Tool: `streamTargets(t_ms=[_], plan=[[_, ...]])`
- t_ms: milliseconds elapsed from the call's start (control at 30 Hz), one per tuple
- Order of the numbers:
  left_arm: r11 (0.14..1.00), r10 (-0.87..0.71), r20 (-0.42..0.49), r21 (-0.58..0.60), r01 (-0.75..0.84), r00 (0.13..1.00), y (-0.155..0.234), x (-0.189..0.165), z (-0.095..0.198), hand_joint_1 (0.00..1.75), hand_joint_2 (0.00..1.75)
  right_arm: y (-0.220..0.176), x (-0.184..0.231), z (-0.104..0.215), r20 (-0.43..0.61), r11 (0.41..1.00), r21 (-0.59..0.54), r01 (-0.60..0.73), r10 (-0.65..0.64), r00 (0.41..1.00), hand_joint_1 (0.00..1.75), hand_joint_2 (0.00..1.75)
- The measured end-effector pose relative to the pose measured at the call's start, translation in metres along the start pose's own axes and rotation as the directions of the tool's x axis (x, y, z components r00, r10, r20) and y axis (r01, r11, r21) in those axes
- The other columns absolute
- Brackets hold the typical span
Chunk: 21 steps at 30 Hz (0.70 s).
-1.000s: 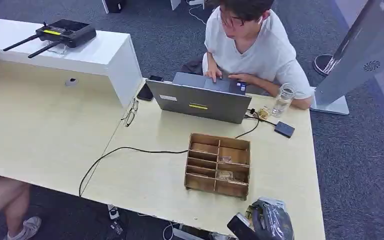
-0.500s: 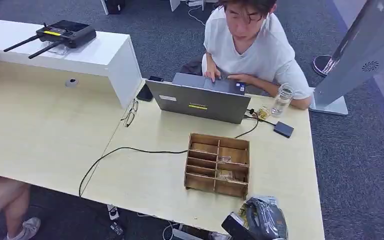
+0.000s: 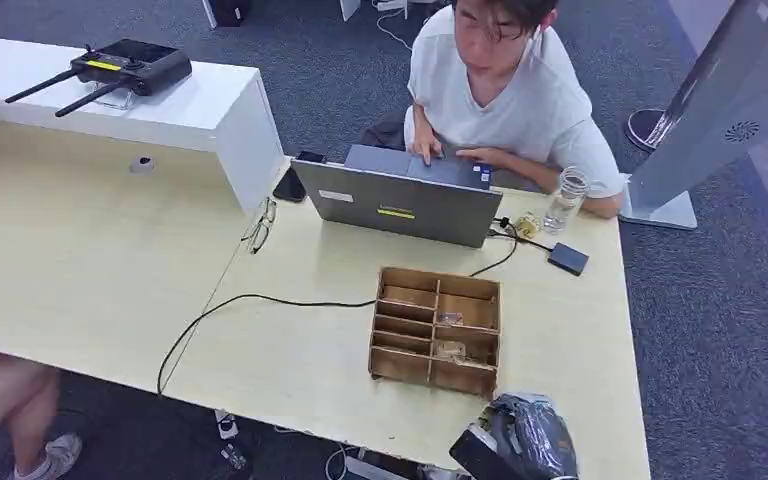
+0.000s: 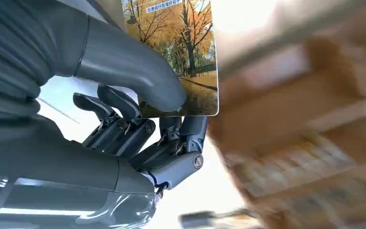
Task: Pass the card to the sensor for recognition and then transmit it.
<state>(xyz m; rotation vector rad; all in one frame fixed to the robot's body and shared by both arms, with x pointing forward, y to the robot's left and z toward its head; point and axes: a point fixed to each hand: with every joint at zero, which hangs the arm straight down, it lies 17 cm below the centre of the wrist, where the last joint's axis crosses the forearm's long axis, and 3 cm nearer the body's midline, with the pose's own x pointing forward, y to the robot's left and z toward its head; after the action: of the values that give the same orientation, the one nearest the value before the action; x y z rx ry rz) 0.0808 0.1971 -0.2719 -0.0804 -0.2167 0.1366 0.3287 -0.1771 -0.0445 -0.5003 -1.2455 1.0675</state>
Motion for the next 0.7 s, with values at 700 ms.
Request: streamTargets(t_ms=[700], plan=[[0.994, -0.071, 0.065, -0.074, 0.076, 0.995, -0.051, 0.029, 0.003, 0.0, 0.0, -0.17, 0.058, -0.004, 0.34, 0.924, -0.334, 0.189, -0.069, 0.938, 1.75, 1.75]])
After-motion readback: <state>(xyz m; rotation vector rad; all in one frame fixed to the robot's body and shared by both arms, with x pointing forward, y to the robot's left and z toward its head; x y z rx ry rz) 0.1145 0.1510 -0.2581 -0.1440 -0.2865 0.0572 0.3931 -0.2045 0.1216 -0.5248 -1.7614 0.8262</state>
